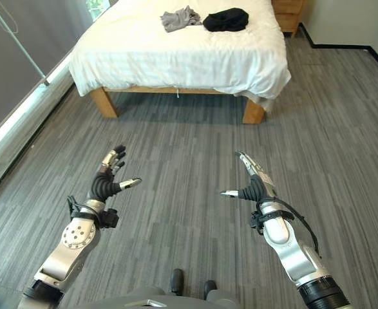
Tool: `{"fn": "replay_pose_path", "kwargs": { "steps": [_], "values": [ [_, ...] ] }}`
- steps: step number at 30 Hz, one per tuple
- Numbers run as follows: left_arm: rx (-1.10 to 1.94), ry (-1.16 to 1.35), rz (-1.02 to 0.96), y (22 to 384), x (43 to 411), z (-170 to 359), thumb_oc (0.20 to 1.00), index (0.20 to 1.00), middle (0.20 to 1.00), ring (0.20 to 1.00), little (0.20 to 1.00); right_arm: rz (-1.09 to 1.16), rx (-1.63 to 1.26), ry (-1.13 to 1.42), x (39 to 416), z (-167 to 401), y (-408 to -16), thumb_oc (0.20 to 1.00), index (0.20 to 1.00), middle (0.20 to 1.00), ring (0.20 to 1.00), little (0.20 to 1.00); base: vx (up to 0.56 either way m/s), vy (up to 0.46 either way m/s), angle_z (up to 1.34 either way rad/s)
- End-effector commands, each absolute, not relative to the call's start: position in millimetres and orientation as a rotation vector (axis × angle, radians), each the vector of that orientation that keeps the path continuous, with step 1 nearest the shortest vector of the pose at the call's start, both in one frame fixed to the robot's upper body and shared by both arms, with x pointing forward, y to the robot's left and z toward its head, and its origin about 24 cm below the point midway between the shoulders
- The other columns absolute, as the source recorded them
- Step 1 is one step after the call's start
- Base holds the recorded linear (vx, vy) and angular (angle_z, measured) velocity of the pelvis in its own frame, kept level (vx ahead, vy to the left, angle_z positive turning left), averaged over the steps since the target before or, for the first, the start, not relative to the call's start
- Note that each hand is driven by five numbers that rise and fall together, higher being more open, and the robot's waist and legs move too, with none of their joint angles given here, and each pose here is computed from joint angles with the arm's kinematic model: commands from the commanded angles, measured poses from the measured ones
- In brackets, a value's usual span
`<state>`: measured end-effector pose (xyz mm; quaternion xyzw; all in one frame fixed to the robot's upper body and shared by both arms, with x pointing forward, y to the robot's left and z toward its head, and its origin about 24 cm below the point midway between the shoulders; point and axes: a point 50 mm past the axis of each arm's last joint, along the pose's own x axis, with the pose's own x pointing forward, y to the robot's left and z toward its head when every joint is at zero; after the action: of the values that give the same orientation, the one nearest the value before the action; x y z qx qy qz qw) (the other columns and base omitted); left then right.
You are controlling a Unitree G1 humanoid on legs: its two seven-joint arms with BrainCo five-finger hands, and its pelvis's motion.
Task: Pick up bed clothes into laundry basket.
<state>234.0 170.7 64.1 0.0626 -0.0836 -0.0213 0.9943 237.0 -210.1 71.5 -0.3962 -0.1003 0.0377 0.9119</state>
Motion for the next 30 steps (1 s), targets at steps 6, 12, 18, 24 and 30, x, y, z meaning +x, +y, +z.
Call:
{"fn": "replay_pose_path", "kwargs": {
  "steps": [6,12,18,24,30],
  "values": [
    [0.102,-0.31,-0.088,153.3,246.0,88.0,1.0,1.0,1.0,1.0,1.0,0.046,-0.707,-0.295,238.0,85.5,-202.7,1.0,1.0,1.0,1.0,1.0,0.0,-0.062,0.2],
    [0.046,-0.266,-0.131,140.1,248.7,79.6,1.0,1.0,1.0,1.0,1.0,0.017,-0.804,-0.309,235.9,83.7,-202.5,1.0,1.0,1.0,1.0,1.0,-0.01,-0.081,-0.16],
    [0.011,-0.247,-0.112,142.9,247.9,77.0,1.0,1.0,1.0,1.0,1.0,0.01,-0.784,-0.271,238.3,78.9,-203.0,1.0,1.0,1.0,1.0,1.0,0.11,-0.038,-0.65],
    [0.004,-0.22,-0.118,140.0,247.6,70.1,1.0,1.0,1.0,1.0,1.0,0.043,-0.861,-0.271,246.4,78.5,-203.5,1.0,1.0,1.0,1.0,1.0,0.41,0.025,-0.28],
    [0.019,-0.208,-0.151,136.8,245.9,67.6,1.0,1.0,1.0,1.0,1.0,0.078,-0.899,-0.265,248.9,72.3,-193.6,1.0,1.0,1.0,1.0,1.0,0.51,0.112,-0.62]
  ]
}}
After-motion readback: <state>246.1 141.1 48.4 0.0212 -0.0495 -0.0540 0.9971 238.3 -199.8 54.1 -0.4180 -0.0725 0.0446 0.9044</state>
